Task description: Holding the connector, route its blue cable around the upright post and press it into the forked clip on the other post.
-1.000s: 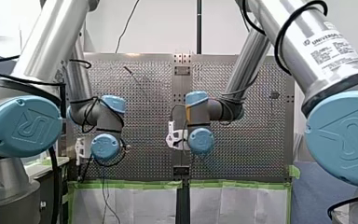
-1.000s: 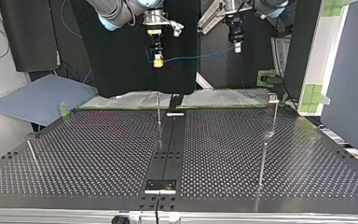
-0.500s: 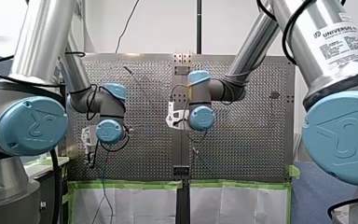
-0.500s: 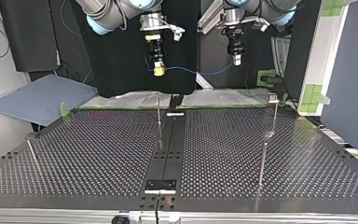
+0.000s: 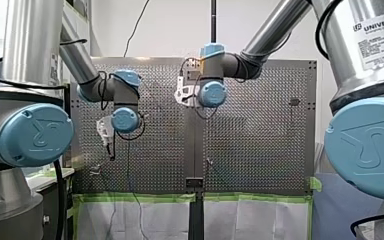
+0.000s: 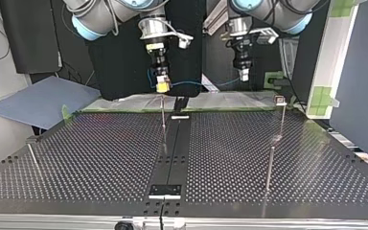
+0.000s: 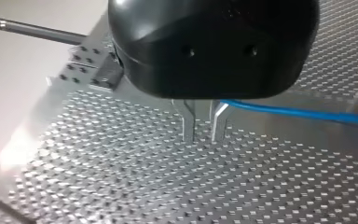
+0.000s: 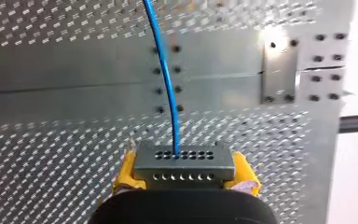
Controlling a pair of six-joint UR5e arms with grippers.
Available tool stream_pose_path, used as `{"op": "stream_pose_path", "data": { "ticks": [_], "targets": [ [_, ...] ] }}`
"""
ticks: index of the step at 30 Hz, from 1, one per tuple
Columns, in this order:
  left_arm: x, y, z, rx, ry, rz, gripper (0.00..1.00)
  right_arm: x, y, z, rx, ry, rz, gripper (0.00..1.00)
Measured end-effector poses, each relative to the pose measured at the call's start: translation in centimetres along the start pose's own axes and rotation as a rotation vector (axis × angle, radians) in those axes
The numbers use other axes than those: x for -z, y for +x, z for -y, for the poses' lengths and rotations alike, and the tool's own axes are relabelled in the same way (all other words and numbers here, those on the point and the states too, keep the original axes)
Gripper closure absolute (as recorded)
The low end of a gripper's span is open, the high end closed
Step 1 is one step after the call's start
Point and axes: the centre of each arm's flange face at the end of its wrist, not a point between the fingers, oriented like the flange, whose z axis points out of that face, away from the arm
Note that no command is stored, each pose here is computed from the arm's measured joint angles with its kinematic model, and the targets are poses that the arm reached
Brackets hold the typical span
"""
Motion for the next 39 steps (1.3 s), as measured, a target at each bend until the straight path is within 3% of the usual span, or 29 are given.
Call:
{"op": "stream_pose_path", "data": {
  "ticks": [9, 16, 20, 31, 39],
  "targets": [
    [-1.4, -4.5, 1.6, 0.061, -0.018, 0.066, 0.78, -1.2, 2.7, 0.8, -0.003, 0.027, -0.011, 1.0],
    [-2.2, -8.4, 2.7, 0.1, -0.018, 0.115, 0.78, -1.9, 4.1, 1.5, -0.006, 0.059, -0.02, 1.0],
    [-2.5, -10.6, 2.8, 0.114, -0.039, 0.147, 0.78, -2.3, 5.0, 1.9, -0.007, 0.083, -0.027, 1.0],
    [-4.1, -14.5, 2.8, 0.125, -0.101, 0.209, 0.78, -3.7, 8.4, 3.3, -0.006, 0.157, -0.051, 1.0],
    [-5.3, -17.9, 3.0, 0.121, -0.124, 0.245, 0.78, -4.6, 11.0, 4.1, -0.005, 0.187, -0.061, 1.0]
  ]
}}
